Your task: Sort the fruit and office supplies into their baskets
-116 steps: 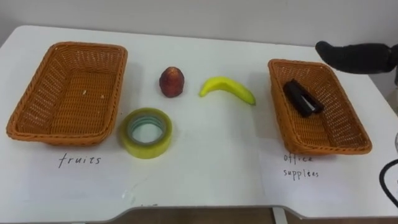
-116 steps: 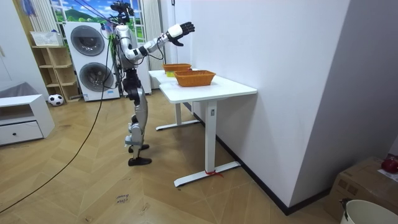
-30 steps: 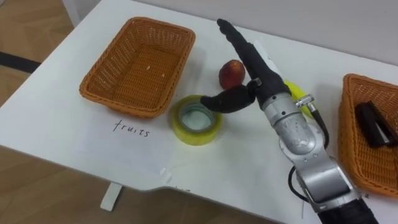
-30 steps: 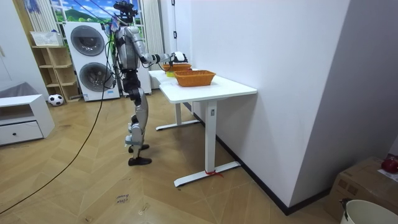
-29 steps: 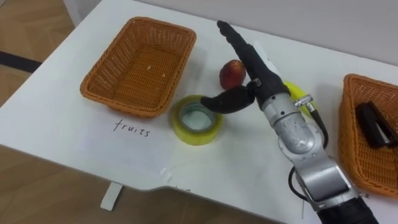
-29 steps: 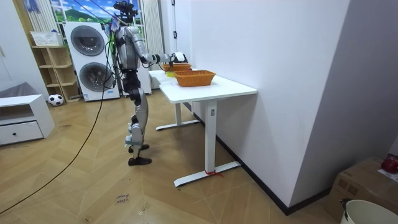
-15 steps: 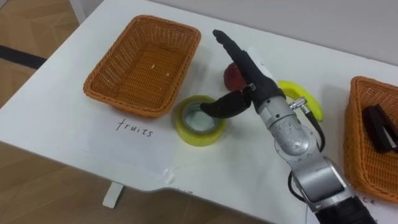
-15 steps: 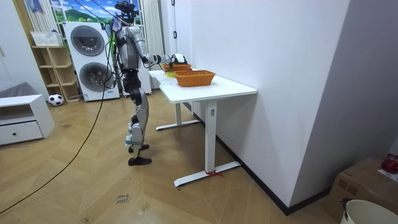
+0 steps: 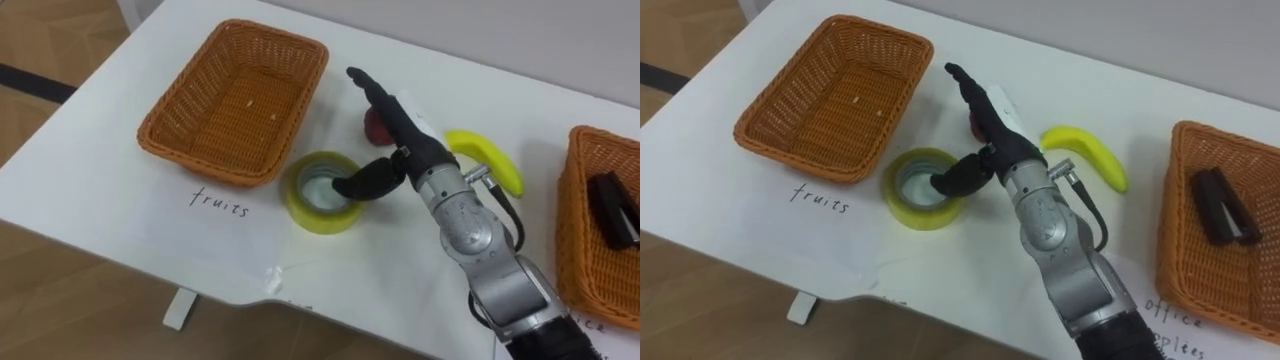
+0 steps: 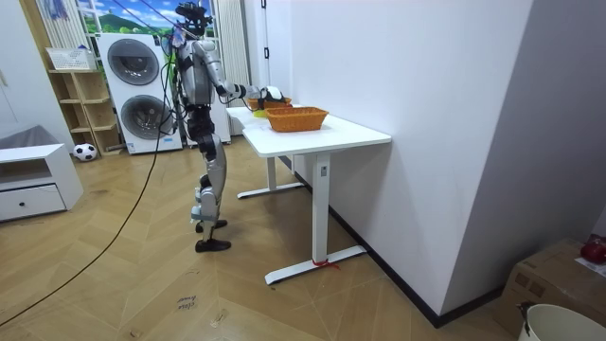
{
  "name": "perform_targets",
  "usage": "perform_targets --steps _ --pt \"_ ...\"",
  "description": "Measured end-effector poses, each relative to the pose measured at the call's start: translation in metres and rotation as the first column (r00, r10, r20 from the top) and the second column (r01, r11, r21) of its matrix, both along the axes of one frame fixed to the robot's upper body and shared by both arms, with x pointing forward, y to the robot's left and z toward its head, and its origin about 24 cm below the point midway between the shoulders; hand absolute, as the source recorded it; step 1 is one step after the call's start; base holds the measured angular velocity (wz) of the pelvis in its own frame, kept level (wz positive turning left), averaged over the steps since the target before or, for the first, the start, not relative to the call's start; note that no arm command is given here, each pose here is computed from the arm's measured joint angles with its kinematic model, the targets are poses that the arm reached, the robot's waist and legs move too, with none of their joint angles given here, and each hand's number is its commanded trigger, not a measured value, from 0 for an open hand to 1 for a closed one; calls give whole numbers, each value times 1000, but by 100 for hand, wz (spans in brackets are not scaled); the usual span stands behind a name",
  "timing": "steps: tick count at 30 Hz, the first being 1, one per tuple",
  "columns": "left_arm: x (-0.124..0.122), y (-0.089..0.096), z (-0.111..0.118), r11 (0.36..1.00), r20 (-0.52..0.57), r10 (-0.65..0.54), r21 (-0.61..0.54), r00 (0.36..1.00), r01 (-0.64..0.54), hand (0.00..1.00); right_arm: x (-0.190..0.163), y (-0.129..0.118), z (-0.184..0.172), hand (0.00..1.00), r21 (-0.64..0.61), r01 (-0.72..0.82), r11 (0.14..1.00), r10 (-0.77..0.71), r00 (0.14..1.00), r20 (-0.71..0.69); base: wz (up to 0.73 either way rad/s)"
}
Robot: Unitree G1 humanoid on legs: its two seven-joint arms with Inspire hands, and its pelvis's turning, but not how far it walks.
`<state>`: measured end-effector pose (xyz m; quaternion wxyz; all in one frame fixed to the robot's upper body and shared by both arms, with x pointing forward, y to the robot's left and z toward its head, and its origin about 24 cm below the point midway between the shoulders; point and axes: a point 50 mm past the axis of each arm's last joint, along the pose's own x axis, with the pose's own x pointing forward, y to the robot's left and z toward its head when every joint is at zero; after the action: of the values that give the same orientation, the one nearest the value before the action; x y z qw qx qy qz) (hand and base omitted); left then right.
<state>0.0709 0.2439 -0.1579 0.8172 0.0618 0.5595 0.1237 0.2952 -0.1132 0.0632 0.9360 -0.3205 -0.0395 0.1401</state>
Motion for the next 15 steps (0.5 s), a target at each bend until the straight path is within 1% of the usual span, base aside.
perform_targets --steps 5,8,15 --pt "1 0 0 1000 1 -1 -1 1000 1 0 1 0 -1 0 -8 1 1000 -1 1000 -1 7" --pt "3 0 0 1000 7 -3 -1 1000 3 0 5 0 2 0 -68 5 998 -3 1000 23 0" --pt "6 1 1 1000 7 -18 7 1000 18 0 2 9 3 0 -137 -32 990 39 998 49 0"
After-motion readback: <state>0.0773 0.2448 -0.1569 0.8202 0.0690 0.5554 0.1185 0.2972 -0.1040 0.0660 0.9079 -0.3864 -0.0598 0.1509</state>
